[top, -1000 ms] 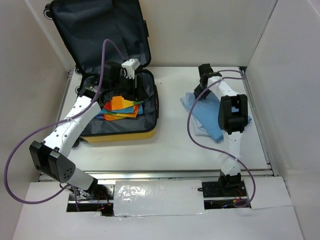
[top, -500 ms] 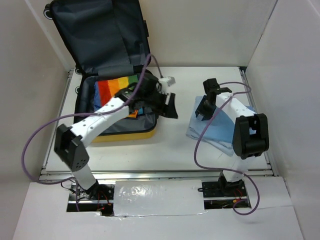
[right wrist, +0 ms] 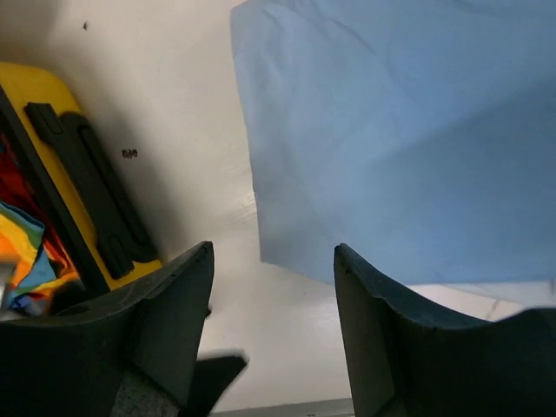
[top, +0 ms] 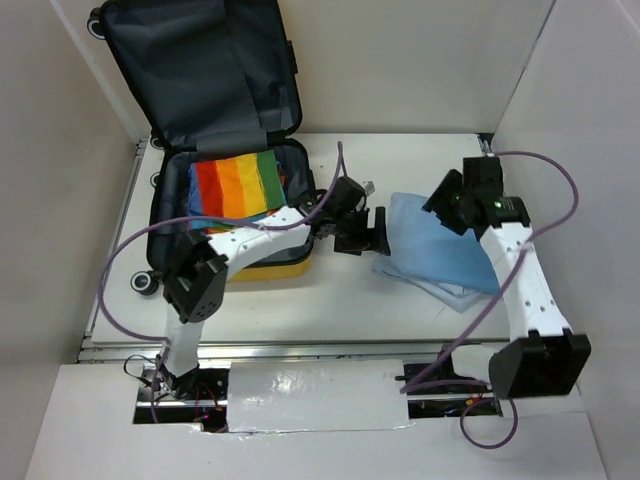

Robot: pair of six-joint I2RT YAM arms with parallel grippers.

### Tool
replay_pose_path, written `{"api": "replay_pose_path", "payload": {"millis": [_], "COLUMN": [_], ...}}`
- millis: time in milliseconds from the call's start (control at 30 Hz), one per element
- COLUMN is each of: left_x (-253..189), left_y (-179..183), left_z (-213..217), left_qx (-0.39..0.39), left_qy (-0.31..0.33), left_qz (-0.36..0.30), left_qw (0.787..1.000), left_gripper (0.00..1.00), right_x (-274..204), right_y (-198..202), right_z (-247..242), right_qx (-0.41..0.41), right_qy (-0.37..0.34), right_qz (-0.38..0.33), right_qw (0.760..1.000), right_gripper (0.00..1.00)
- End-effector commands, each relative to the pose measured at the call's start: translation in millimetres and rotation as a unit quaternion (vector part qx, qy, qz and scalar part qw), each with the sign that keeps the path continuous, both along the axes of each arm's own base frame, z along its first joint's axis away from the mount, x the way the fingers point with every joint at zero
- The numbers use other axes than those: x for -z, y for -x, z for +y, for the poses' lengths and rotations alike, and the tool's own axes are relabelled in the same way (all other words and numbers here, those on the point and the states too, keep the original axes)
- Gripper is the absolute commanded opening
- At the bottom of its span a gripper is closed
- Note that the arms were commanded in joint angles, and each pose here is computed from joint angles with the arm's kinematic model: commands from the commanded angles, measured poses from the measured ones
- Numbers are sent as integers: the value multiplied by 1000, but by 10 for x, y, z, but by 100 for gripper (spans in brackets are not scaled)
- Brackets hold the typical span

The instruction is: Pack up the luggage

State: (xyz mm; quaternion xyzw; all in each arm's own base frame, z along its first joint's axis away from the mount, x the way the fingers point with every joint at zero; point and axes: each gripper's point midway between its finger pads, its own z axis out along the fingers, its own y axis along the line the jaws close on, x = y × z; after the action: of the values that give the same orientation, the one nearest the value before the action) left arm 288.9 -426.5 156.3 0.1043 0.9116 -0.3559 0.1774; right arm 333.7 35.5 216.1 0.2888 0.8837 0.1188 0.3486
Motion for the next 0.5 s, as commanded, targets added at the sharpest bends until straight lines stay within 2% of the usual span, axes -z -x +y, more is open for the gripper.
{"api": "replay_pose_path", "payload": {"millis": [0,133,200,333,467], "left_x": [140,446,707,916,986], "left_y": [-186,-371,-357,-463,-500], "left_z": [-253,-404,-392,-420,-516], "left_qx": [-70,-126,-149,-176,-185], "left_qy": [6,-32,-60,-68,-45], "left_qz": [16,12,46,50,56], "left_qw": [997,991,986,981,980], "left_gripper": [94,97,99,99,97], "right_x": [-4,-144,-182,-316,-379], "right_y": [288,527,607,754,838], "right_z": [-94,-199,-220,-197,-175], "right_qx": [-1,8,8,3,-3], "right_qy": [7,0,-3,-17,-22], "right_qz": [2,-20,-23,-45,-54], "right_qw": [1000,1000,1000,999,998], "right_gripper": [65,72,73,77,77]}}
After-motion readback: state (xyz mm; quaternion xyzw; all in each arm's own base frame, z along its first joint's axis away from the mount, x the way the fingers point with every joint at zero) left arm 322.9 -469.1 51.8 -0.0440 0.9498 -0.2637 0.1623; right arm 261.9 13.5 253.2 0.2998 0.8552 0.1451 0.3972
